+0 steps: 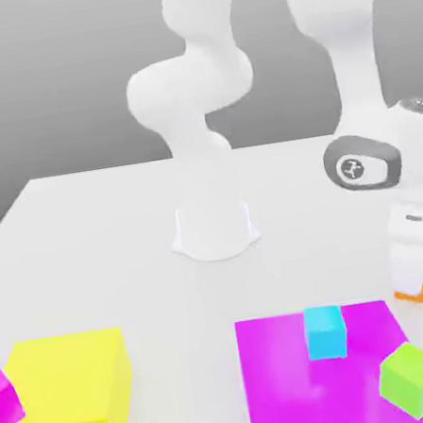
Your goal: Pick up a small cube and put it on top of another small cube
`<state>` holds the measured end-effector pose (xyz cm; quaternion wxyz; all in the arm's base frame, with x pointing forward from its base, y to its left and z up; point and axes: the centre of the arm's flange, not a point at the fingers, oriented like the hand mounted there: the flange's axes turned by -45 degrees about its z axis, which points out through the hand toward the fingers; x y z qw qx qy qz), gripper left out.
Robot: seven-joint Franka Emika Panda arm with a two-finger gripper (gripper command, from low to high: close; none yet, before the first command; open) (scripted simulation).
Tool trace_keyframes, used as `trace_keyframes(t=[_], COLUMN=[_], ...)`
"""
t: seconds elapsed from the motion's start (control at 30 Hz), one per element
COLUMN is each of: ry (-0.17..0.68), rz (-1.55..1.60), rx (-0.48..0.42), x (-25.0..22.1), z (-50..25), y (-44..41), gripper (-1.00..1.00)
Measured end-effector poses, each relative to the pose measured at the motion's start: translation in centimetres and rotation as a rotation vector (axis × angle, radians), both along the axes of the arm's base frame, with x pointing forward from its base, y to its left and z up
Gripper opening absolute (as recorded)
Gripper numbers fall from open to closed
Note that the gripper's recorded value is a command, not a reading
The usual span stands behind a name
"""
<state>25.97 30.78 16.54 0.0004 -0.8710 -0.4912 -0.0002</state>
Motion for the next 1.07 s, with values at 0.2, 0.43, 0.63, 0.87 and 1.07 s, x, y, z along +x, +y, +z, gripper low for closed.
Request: trace_keyframes(t=[0.2, 0.43, 0.63, 0.87, 1.07], ry=[-0.021, -0.054, -0.067, -0.011, 0.000], rz=[-0.197, -0.646, -0.992, -1.362, -1.377], rx=[0.007, 0.001, -0.008, 0.003, 0.004], x=[7.2, 22.0, 25.7, 21.4, 21.1], z=[4.3, 9.4, 13.8, 15.7, 11.6], y=[-3.5, -20.8, -39.4, -58.9, -59.5], gripper=[-1.00, -1.00, -1.00, -1.00, 1.00])
